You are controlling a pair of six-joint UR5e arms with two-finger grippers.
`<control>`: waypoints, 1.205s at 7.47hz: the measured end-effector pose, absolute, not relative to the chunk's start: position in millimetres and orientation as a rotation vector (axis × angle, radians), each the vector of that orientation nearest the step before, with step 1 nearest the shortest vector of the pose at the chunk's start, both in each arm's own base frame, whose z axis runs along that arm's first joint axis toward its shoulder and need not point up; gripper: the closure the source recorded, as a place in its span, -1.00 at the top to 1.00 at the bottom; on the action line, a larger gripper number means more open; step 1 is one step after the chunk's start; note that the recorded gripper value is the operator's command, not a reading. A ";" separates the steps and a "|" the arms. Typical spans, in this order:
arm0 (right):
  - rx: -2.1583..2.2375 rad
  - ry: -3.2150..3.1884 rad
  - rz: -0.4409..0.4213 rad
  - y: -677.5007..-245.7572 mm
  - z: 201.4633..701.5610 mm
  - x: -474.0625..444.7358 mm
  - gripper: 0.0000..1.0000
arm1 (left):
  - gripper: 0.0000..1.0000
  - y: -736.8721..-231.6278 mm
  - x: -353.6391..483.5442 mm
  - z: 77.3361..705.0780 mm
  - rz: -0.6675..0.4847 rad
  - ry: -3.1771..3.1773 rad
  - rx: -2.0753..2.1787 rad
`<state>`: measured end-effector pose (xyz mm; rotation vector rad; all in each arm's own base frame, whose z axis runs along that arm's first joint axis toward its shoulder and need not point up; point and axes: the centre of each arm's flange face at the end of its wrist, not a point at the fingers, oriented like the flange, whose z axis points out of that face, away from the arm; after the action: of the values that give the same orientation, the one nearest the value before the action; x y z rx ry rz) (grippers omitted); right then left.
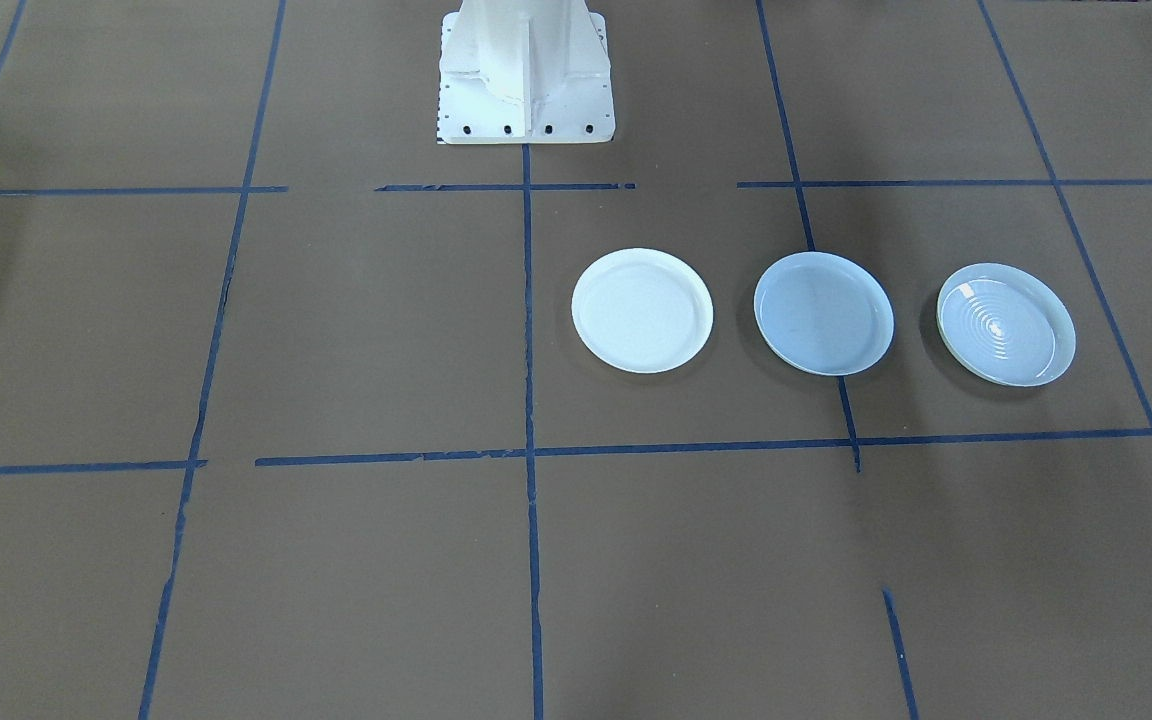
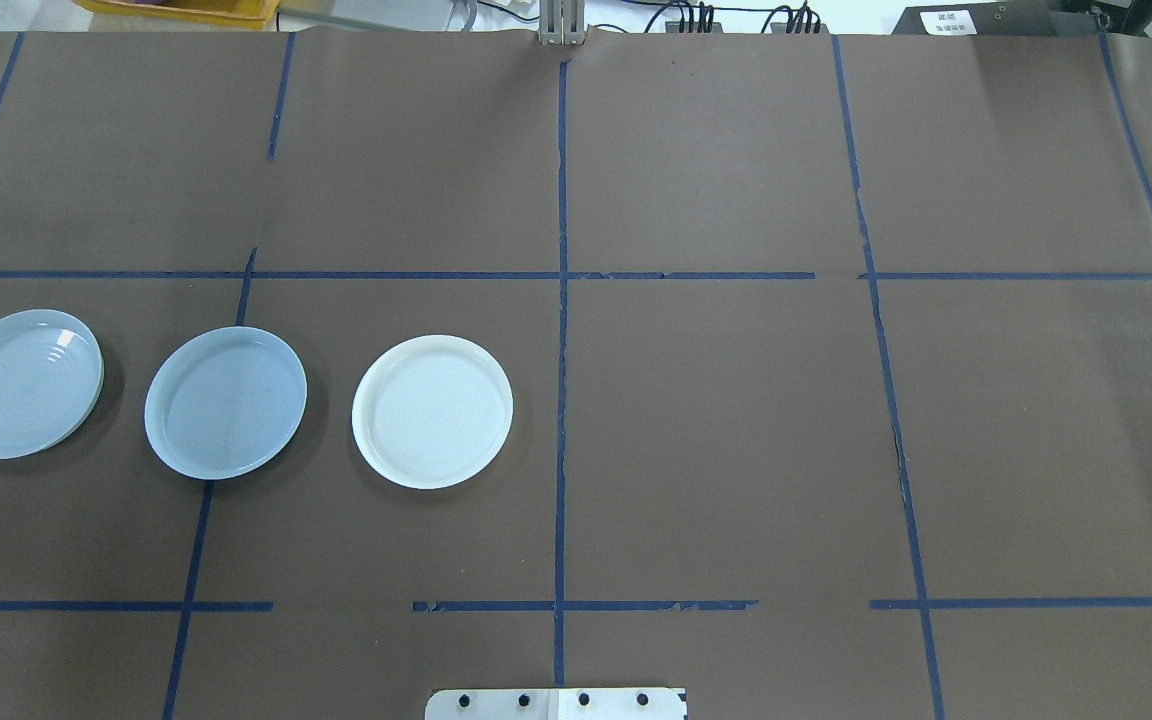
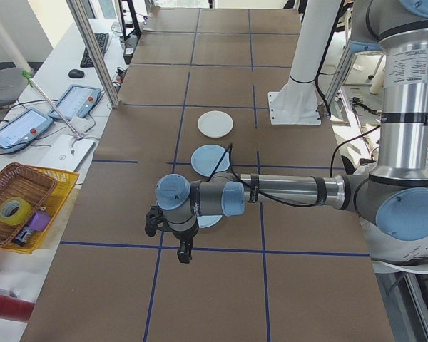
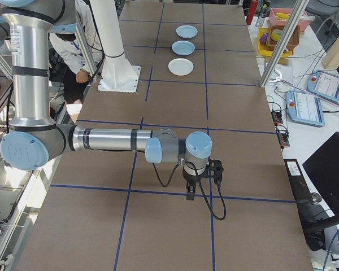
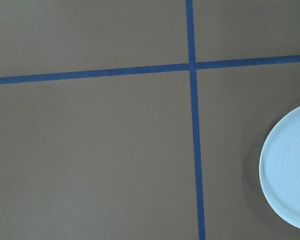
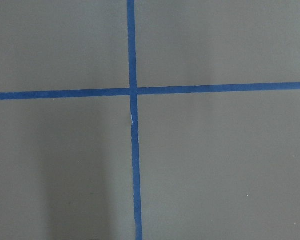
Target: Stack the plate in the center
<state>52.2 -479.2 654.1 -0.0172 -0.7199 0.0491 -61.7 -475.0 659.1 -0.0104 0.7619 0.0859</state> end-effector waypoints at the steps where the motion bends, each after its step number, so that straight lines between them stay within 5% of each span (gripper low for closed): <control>1: -0.017 -0.720 0.048 -479.2 654.1 52.1 1.00 | 1.00 -475.5 -61.5 658.0 0.088 0.762 -0.007; 9: -0.017 -0.720 0.049 -479.2 654.0 52.1 1.00 | 1.00 -496.2 11.4 683.6 0.074 0.784 0.099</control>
<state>52.1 -479.2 654.0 -0.0174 -0.7203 0.0494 11.4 -496.2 683.6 0.0987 0.7844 0.0744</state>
